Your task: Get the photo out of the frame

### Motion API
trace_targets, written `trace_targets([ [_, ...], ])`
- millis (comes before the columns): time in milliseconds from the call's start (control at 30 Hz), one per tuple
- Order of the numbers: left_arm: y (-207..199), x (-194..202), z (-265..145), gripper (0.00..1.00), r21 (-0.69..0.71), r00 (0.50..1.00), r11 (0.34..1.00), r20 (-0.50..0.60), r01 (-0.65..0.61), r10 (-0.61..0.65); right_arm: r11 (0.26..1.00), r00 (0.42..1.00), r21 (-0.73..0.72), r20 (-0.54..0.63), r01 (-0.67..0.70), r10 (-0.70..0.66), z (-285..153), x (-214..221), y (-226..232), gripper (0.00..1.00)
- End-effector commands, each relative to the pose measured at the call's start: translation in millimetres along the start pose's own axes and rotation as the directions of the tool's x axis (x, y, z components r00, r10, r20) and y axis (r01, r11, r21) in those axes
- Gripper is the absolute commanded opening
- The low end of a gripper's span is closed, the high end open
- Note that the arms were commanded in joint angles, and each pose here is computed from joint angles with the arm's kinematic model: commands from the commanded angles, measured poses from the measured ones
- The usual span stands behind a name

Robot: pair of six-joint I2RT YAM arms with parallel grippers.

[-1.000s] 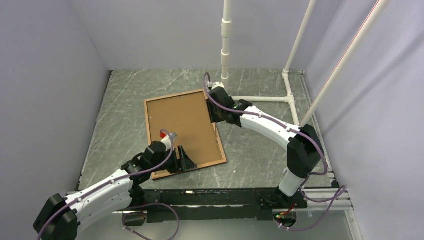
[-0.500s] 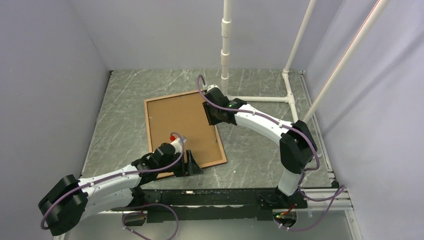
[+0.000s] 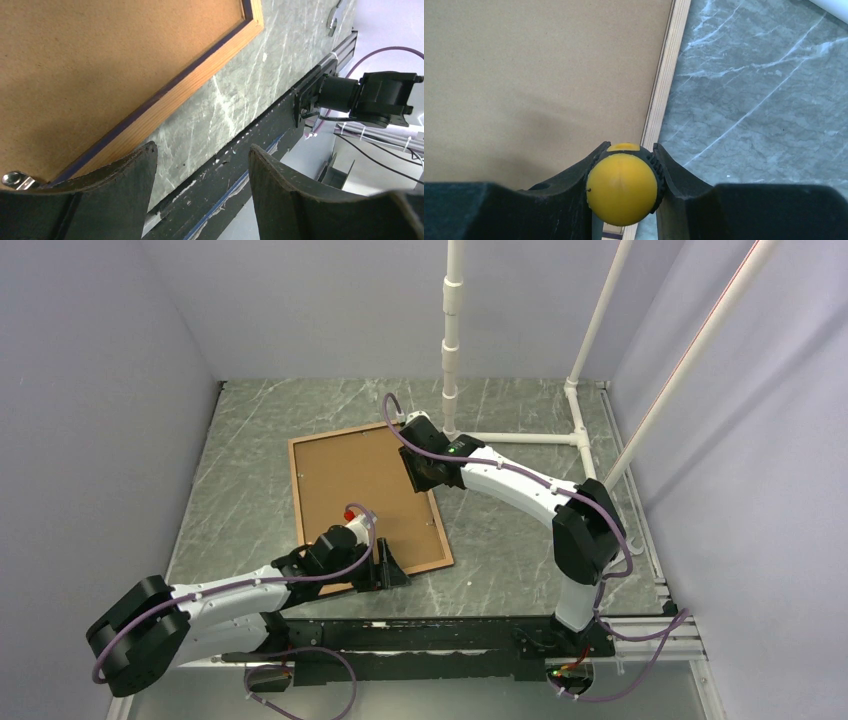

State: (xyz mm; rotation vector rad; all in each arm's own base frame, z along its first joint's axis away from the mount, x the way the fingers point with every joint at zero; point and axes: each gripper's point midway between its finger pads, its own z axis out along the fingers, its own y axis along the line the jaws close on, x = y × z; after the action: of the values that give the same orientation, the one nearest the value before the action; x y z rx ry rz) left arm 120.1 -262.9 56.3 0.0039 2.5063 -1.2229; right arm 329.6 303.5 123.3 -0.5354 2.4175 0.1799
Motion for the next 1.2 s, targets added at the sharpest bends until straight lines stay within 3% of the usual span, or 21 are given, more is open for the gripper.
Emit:
trace_targets([
  [0,-9,-13,7,0.70,0.025,0.999,1.000,0.052,0.008,-0.009,1.000,0.997,0.016,-0.072,0.002,-0.001,-9,9,2,0.00],
  [233,-3,-10,13,0.70,0.021,0.998,0.999,0.048,0.032,-0.033,0.998,0.980,0.051,-0.197,0.044,-0.034,-10,33,8,0.00],
  [633,8,-7,18,0.70,-0.005,0.998,0.999,0.047,0.043,-0.043,0.992,0.966,-0.108,-0.255,-0.068,0.038,-26,51,39,0.00],
  [1167,11,-9,21,0.71,-0.014,0.998,0.999,0.057,0.033,-0.032,0.995,0.959,-0.103,-0.284,-0.019,-0.011,-62,82,39,0.00],
])
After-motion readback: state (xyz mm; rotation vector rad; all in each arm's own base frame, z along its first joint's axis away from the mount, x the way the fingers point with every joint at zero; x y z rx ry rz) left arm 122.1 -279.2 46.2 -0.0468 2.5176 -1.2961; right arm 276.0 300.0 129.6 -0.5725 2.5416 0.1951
